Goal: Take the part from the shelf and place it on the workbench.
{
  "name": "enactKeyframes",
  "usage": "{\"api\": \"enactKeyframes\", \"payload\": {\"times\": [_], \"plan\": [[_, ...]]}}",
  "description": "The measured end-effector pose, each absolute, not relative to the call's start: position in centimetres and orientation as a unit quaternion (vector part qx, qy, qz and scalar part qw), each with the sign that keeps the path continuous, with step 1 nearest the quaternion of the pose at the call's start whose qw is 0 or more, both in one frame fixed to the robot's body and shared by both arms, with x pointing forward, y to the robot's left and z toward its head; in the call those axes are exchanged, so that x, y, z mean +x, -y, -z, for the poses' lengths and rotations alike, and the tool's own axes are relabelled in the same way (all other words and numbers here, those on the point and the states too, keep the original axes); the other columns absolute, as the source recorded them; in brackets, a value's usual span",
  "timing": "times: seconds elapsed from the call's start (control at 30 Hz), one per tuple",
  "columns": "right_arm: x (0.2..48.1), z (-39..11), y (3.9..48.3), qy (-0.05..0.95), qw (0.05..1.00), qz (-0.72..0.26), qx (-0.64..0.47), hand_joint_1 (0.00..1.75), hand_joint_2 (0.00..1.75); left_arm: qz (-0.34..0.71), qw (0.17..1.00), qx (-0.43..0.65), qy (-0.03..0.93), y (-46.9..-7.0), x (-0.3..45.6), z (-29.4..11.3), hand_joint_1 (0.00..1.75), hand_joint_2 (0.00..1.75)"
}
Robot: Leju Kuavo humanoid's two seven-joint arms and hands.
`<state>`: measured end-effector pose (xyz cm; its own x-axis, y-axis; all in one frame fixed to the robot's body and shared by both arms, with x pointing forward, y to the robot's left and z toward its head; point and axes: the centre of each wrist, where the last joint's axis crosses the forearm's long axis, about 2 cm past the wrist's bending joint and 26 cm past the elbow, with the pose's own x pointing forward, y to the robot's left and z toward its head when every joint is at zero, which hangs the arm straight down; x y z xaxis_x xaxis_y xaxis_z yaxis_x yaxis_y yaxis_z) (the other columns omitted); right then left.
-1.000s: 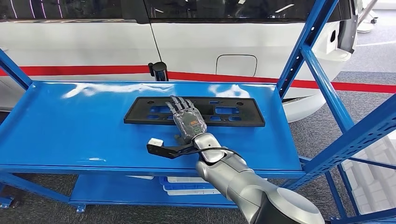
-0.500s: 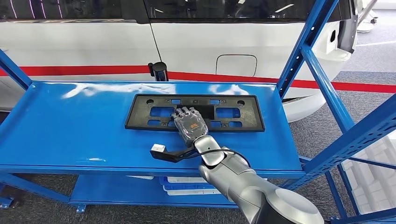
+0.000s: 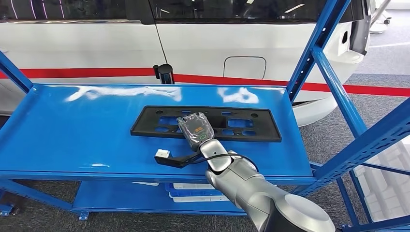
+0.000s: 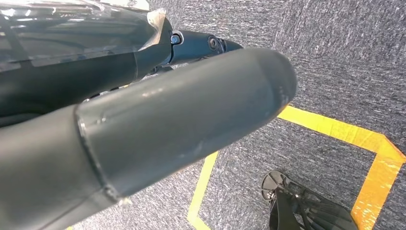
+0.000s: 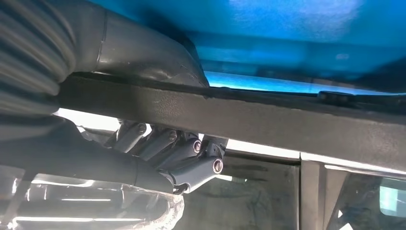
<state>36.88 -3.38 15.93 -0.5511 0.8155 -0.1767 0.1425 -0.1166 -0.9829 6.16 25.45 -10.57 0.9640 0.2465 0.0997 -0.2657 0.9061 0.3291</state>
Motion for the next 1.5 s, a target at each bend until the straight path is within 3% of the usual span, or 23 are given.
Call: {"api": "enactKeyframes", "payload": {"times": [0.17,0.33,0.47,0.6,0.97,1.5], "plan": [[36.9,-16.0,3.3,0.612,0.260,-0.635,-0.394,1.75,1.75,-0.131,0.974,0.180,0.034,-25.5,6.1,10.6,0.00,0.00],[36.9,-16.5,3.2,0.658,0.239,-0.600,-0.389,1.75,1.75,-0.127,0.960,0.231,0.100,-25.6,5.8,10.5,0.00,0.00],[36.4,-18.1,1.8,0.700,0.152,-0.575,-0.396,1.75,1.75,-0.143,0.953,0.224,0.149,-25.8,5.5,10.6,0.00,0.00],[34.9,-21.4,-0.1,0.769,0.080,-0.506,-0.382,1.75,1.75,-0.151,0.948,0.220,0.176,-26.3,5.3,10.7,0.00,1.75],[33.3,-30.8,5.1,0.886,0.112,-0.239,-0.381,1.75,1.75,-0.155,0.941,0.211,0.214,-26.3,5.3,10.8,0.00,1.75],[30.1,-32.1,8.6,0.914,0.098,-0.151,-0.363,1.75,1.75,-0.170,0.943,0.204,0.201,-25.4,5.7,10.6,0.00,1.75]]}}
